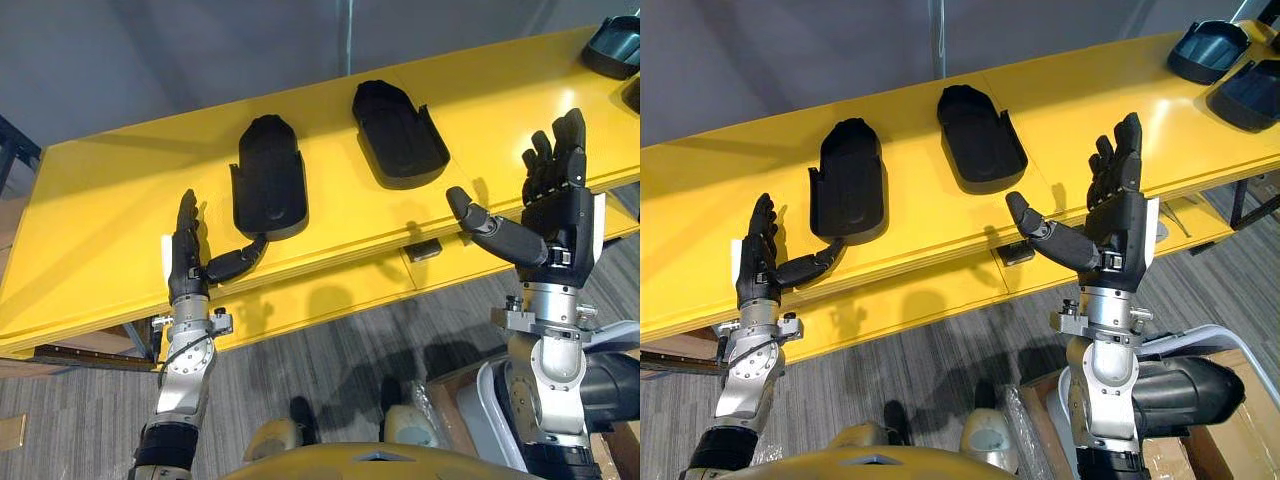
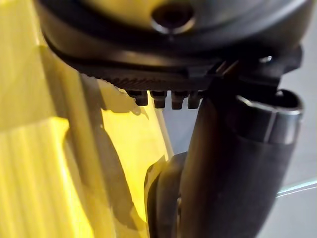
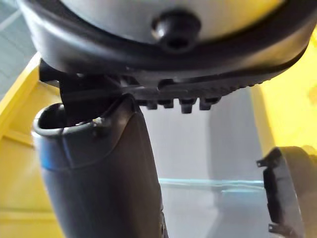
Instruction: Walk over and take three plastic housings, then place them on the shelf
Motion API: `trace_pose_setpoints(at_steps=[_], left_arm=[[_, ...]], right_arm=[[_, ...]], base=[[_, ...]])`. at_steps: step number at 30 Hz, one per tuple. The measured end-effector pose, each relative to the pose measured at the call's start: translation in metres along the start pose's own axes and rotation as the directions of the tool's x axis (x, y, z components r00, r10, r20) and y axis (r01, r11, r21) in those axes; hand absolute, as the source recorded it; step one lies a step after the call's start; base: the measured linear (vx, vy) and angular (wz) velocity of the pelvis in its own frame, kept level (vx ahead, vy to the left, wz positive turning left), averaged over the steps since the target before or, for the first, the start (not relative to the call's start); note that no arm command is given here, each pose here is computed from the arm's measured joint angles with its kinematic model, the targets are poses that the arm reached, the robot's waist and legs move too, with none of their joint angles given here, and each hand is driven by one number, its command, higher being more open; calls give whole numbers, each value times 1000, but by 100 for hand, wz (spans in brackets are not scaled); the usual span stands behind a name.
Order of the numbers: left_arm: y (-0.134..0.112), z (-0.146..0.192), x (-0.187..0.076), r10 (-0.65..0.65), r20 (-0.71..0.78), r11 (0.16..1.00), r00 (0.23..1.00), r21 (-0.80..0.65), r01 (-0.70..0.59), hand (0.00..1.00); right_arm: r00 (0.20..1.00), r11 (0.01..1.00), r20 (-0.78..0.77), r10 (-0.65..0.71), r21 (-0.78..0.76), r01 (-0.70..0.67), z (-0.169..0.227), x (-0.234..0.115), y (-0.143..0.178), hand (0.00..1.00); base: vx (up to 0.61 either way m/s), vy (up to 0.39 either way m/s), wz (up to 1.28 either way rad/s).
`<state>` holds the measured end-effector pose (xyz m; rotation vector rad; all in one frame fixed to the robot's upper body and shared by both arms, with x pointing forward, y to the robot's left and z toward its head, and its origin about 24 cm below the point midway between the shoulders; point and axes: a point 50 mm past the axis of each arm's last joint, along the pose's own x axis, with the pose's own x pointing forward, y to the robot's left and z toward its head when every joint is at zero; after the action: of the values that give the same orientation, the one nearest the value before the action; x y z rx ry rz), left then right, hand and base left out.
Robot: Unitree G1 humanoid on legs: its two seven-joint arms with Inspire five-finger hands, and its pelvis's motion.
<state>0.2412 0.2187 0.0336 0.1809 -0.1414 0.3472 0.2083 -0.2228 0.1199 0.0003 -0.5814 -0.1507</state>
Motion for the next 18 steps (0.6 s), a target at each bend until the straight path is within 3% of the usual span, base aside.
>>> trace_pose_setpoints(at_steps=[18], left_arm=[[-6, -1, 20, 19, -7, 1000, 1000, 1, -19, 100]], right_arm=[[998, 996, -14, 64, 56, -63, -5, 0, 15, 100]], base=[[-12, 4, -2]])
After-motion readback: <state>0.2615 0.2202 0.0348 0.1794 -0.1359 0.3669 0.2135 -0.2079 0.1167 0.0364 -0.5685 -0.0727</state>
